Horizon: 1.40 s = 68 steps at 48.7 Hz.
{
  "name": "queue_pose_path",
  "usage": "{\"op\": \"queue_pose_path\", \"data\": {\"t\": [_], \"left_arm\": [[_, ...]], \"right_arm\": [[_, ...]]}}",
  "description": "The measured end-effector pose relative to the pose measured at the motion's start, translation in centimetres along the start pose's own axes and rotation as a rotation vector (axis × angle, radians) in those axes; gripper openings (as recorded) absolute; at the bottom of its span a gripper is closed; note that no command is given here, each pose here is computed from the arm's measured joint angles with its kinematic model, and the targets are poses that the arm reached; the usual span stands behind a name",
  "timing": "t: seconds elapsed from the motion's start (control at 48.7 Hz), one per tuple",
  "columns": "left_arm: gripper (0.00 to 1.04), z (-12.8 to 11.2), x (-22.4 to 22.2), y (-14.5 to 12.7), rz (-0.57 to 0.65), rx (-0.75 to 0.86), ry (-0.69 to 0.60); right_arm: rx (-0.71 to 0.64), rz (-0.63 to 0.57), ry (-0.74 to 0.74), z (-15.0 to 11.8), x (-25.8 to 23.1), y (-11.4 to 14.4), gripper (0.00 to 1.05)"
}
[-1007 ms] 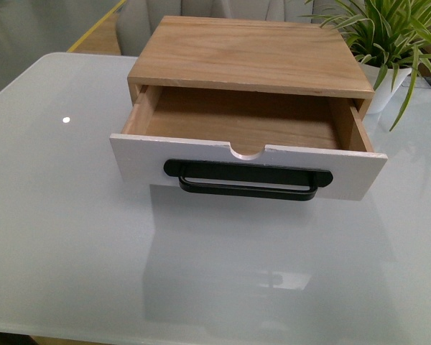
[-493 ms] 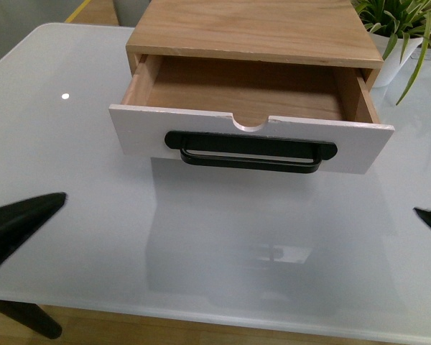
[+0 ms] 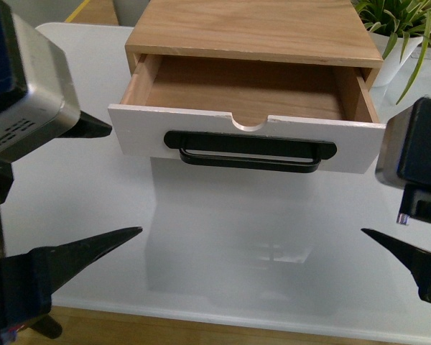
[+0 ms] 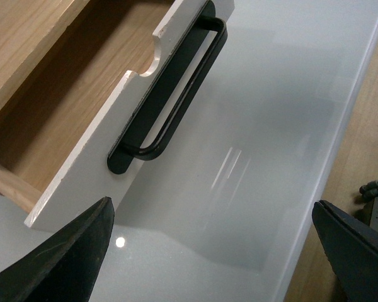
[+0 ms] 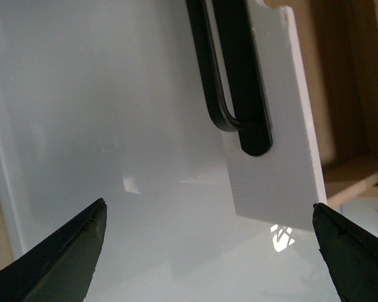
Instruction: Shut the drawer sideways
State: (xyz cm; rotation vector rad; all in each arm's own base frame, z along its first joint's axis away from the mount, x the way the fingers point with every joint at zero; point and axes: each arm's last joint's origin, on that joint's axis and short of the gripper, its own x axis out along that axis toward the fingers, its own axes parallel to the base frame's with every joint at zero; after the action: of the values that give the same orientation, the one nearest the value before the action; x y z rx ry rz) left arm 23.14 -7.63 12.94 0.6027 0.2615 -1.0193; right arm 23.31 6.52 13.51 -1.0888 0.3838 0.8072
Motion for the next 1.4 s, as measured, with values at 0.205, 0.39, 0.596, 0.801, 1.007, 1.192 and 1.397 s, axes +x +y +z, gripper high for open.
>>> {"op": "queue_pose_path", "data": {"t": [0.205,0.39,0.596,0.801,1.007,1.192,1.397], "left_arm": [[0.96,-0.1,2.0,1.0,-0.034,0.031,-0.006],[0.96,0.1,4.1,1.7,-0.081,0.067,-0.011],[0.96,0.3,6.8,2.4,-0.128,0.089,-0.014],[0.96,0.8,8.5,2.6,-0.161,0.101,-0.026],[0.96,1.0,9.5,2.6,-0.202,0.099,-0.017],[0.96,0.8,10.7,3.1,-0.216,0.095,0.002],[0.96,0.5,11.4,3.4,-0.222,0.089,0.016]], "right_arm": [[-0.094,0.065,-0.046,0.9,0.8,0.4,0.96],[-0.135,0.11,-0.078,1.4,1.8,0.7,0.96],[-0.157,0.152,-0.077,1.0,3.3,0.8,0.96],[-0.153,0.168,-0.073,0.5,4.5,0.4,0.96],[-0.151,0.172,-0.075,0.6,5.6,-0.2,0.96],[-0.153,0.172,-0.073,0.7,6.4,-0.6,0.96],[-0.155,0.172,-0.074,0.8,6.9,-0.8,0.96]]}}
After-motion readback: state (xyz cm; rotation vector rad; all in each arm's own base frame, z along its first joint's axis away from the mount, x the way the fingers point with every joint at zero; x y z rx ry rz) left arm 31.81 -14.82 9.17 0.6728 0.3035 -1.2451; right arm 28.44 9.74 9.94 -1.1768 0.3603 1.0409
